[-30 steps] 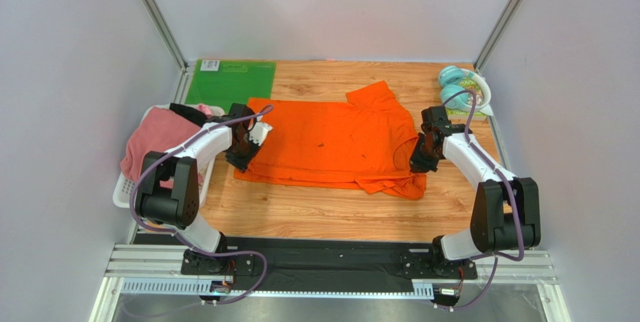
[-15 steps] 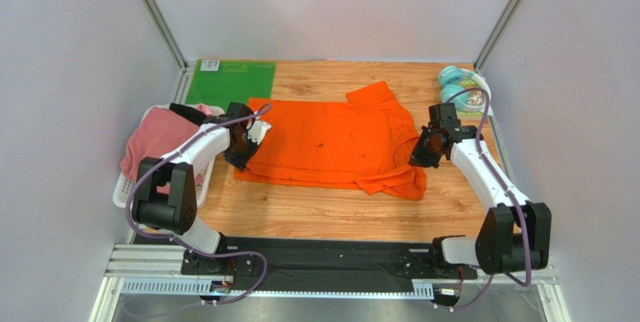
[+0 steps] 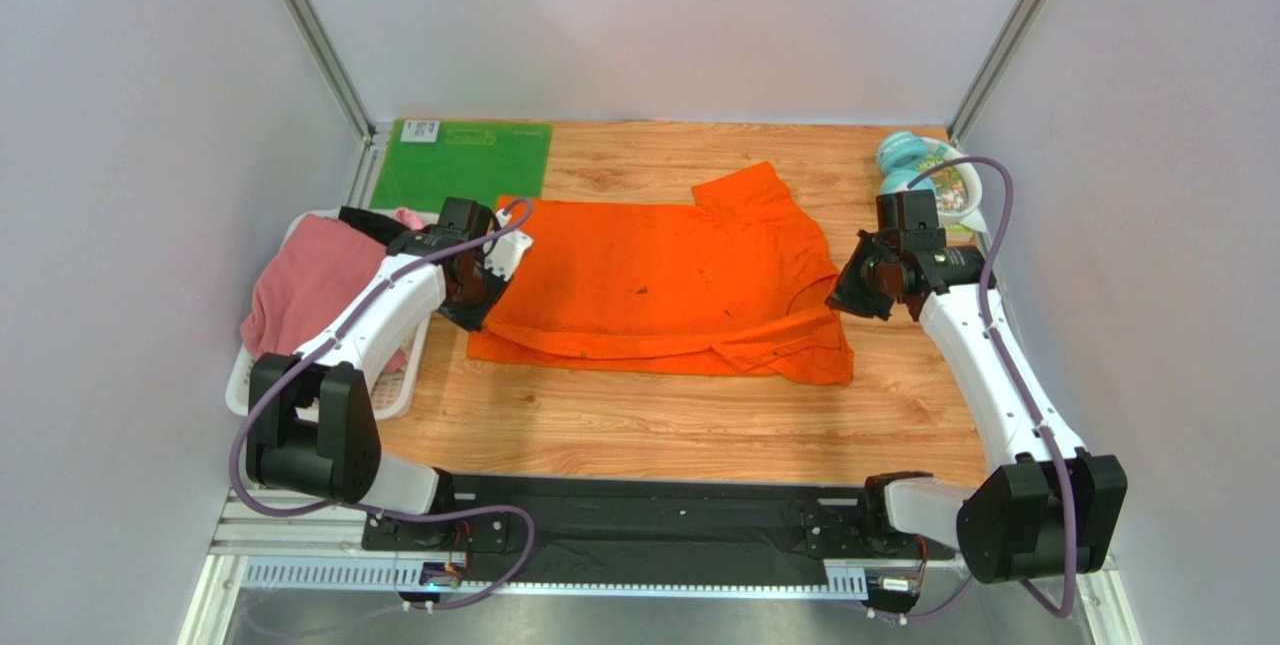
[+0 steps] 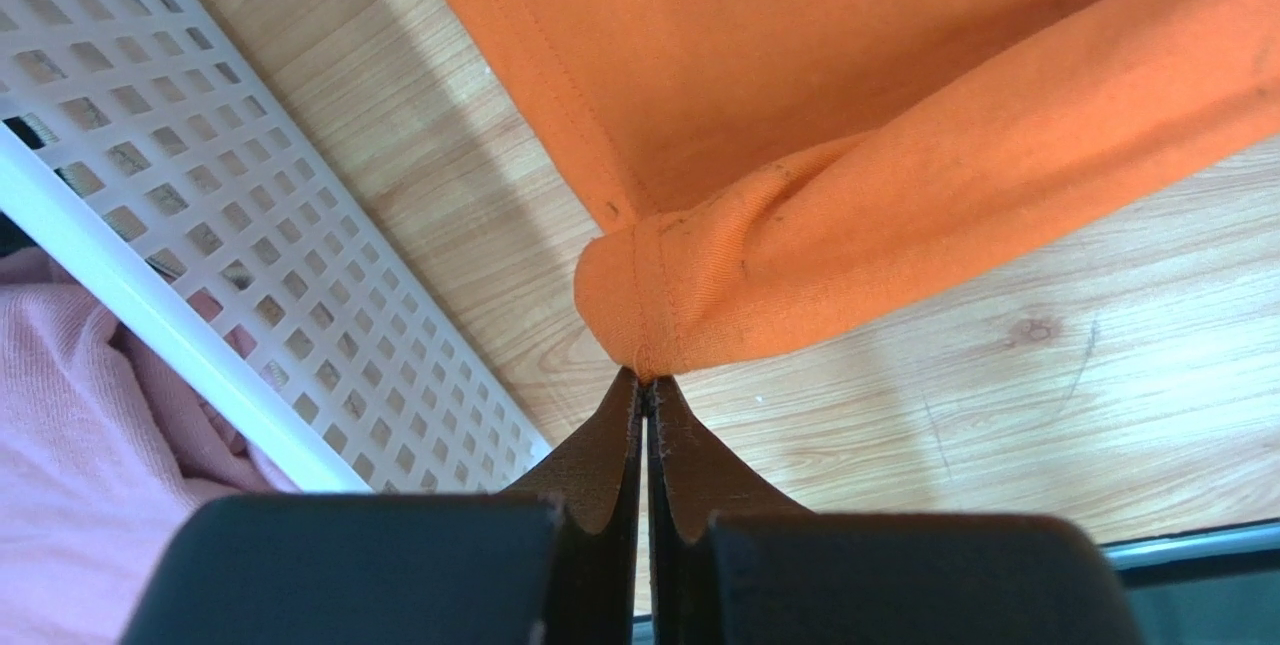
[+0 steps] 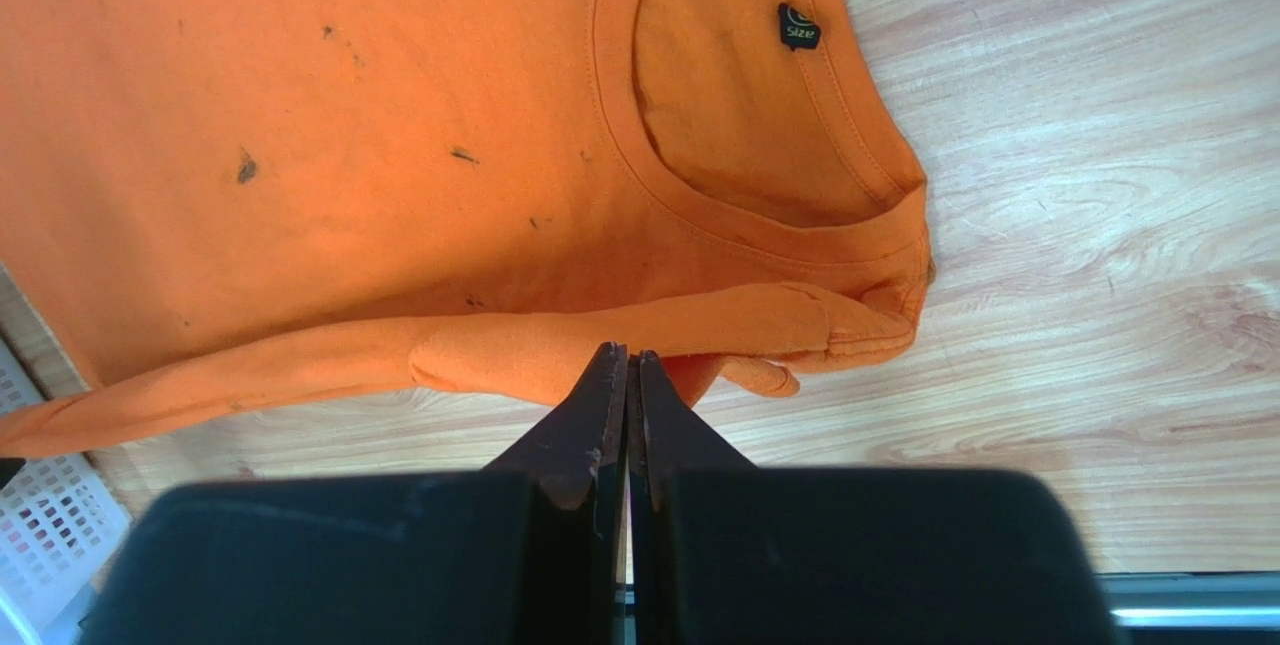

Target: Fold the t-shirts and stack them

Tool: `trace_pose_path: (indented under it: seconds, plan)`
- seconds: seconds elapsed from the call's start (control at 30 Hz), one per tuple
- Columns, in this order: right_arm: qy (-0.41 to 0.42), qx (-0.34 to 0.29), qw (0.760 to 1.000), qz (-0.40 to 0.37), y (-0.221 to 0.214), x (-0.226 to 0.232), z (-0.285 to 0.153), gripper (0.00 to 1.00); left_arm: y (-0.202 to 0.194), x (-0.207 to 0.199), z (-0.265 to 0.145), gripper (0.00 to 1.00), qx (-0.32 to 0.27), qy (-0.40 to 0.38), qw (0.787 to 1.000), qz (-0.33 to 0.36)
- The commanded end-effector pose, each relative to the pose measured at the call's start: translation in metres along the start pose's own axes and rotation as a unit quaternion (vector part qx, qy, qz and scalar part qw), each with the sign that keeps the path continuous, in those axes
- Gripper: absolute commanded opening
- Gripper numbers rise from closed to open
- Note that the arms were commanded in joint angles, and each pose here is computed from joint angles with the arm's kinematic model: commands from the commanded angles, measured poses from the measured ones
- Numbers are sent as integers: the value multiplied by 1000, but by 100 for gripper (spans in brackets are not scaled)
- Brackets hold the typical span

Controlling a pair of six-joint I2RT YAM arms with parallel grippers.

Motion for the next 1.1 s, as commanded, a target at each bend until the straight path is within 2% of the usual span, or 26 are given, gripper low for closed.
trace_pose_path:
  seconds: [0.0, 0.5, 1.07]
  plan:
    - [2, -36, 999, 7, 12, 5, -15, 0, -2, 3, -9, 0, -7, 19, 1000, 1]
    - [11, -51, 999, 7, 22, 12, -28, 0, 2, 12, -20, 0, -17, 53, 998, 6]
    - [-2, -46, 999, 5, 40, 22, -8, 0, 35, 35, -6, 0, -7, 73, 997, 11]
Point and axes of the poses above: each gripper's point midway between its finger pads, its own z axis out along the fingers, its own x axis along the line the jaws close on, y = z × x, the point moved 9 cm from there along -z, back along the fingers, and after that the axes turned 8 degrees about z, right-handed, at the moved point
